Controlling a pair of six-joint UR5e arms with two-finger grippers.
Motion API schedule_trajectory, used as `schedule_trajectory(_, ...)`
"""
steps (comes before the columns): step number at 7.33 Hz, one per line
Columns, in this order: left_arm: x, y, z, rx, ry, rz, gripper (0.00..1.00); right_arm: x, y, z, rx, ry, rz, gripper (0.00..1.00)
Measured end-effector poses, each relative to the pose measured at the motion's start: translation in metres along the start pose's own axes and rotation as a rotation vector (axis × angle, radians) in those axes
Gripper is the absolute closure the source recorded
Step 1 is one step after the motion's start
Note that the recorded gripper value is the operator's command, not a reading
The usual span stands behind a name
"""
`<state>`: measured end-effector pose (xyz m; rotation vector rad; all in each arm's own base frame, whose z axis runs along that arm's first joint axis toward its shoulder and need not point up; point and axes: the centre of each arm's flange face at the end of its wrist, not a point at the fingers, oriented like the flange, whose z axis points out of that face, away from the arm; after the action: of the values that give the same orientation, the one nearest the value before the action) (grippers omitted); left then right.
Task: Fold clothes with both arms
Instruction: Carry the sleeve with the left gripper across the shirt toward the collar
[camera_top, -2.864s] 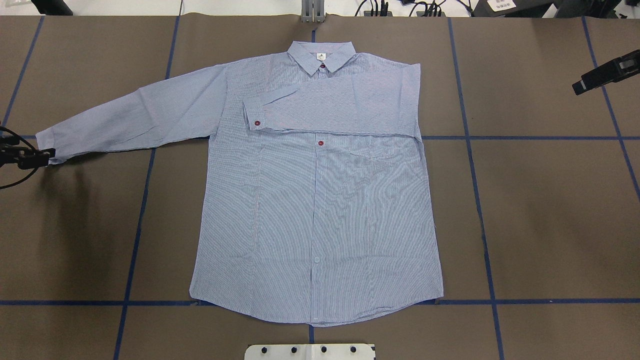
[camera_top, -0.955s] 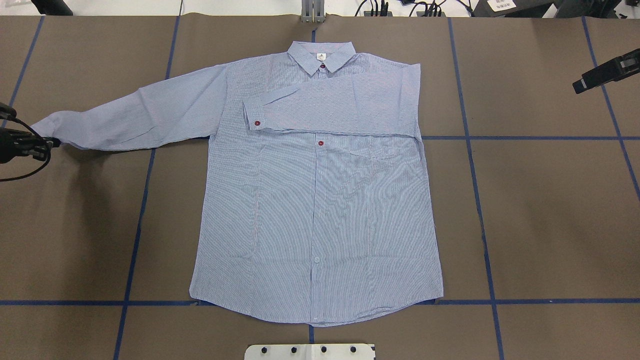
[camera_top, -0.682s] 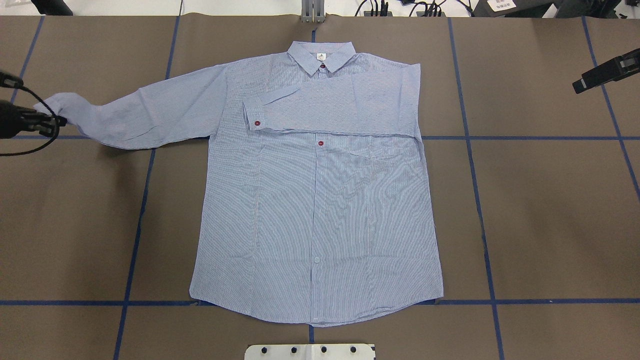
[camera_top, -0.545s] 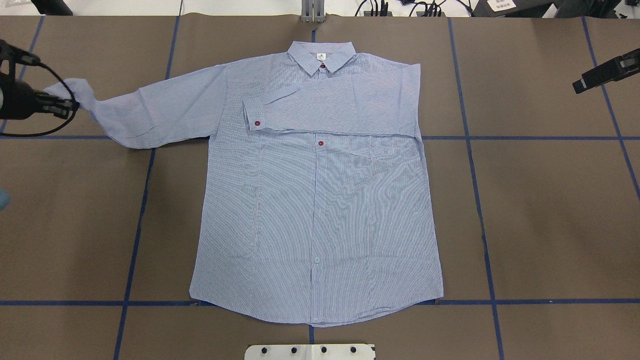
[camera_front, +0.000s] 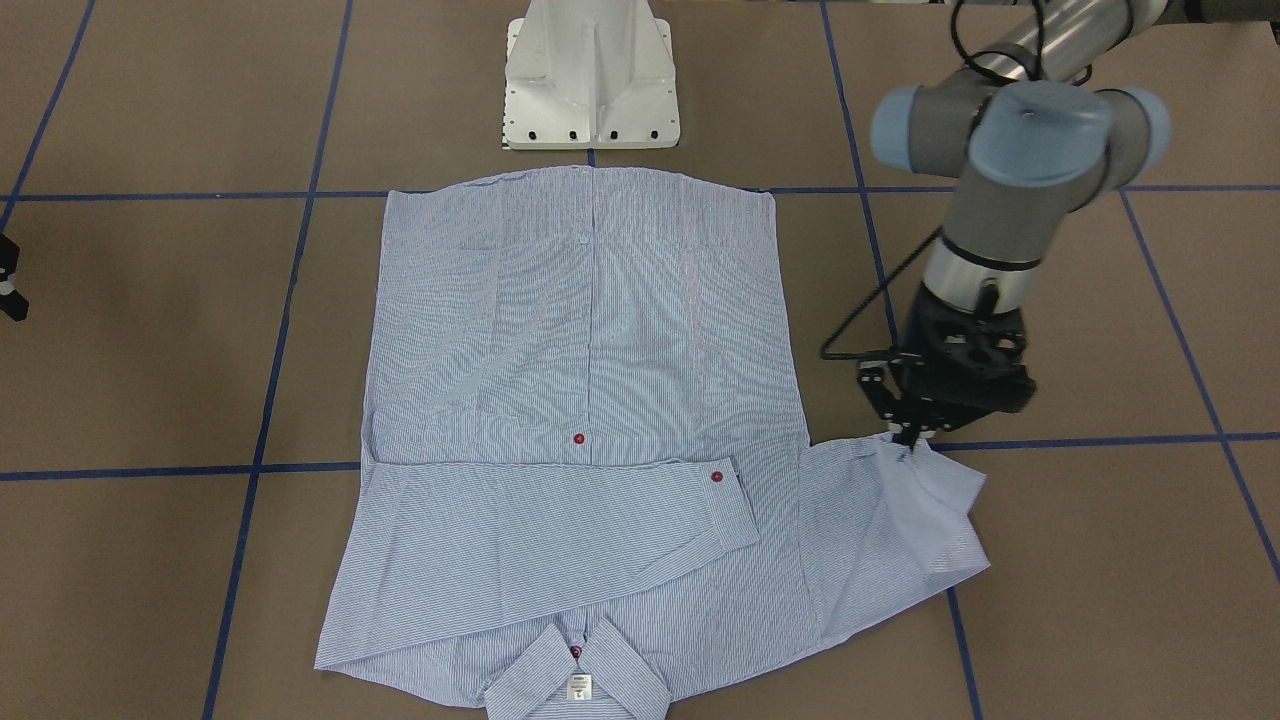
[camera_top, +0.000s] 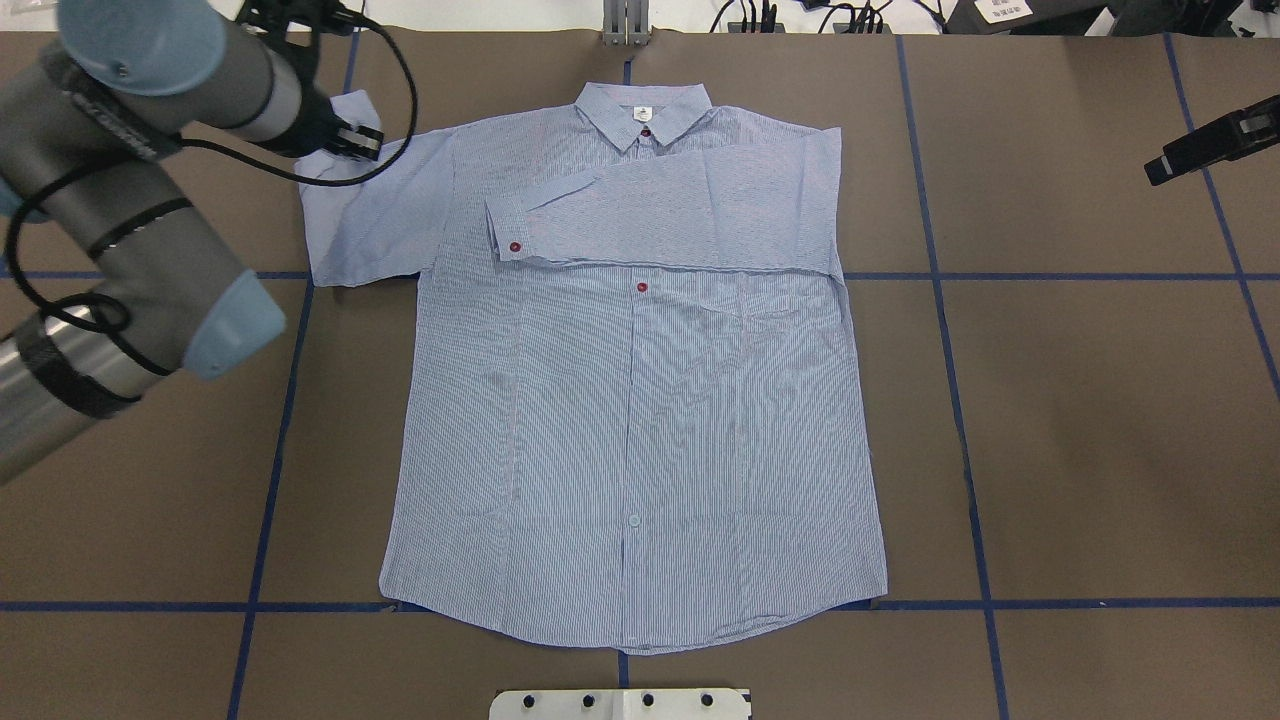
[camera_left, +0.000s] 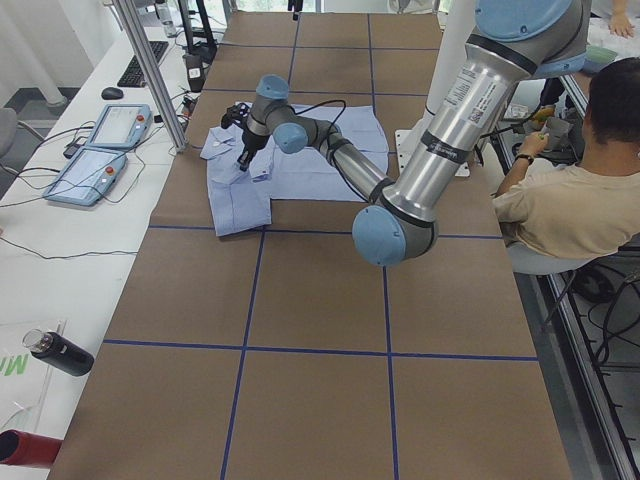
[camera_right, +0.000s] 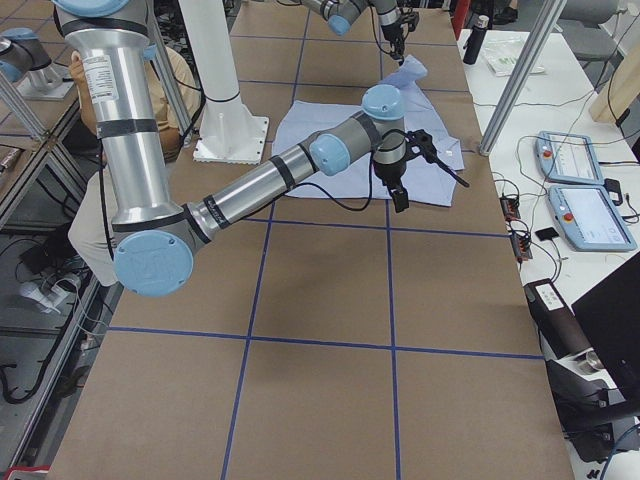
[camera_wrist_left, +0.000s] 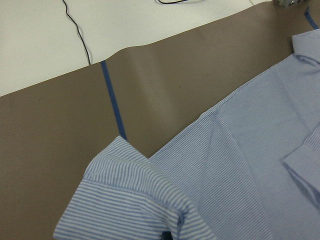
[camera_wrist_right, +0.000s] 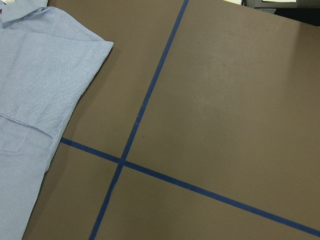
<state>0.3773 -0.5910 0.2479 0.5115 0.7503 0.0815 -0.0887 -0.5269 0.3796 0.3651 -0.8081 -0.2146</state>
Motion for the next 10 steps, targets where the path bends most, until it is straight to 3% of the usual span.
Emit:
schedule_trajectory(3,0.178,-0.048,0.031,-0.026,-0.001,-0.128,1.00,0.000,0.000,0.000,-0.001,0.000,0.001,0.00)
schedule_trajectory(7,0.260,-0.053,0.033,-0.028,0.002,-0.159,1.00,0.001,0.001,0.001,-0.003,0.001,0.003,0.00)
schedule_trajectory(10,0.301,-0.031,0.034,-0.010,0.019,-0.139,1.00,0.002,0.002,0.001,-0.004,0.001,0.004,0.00)
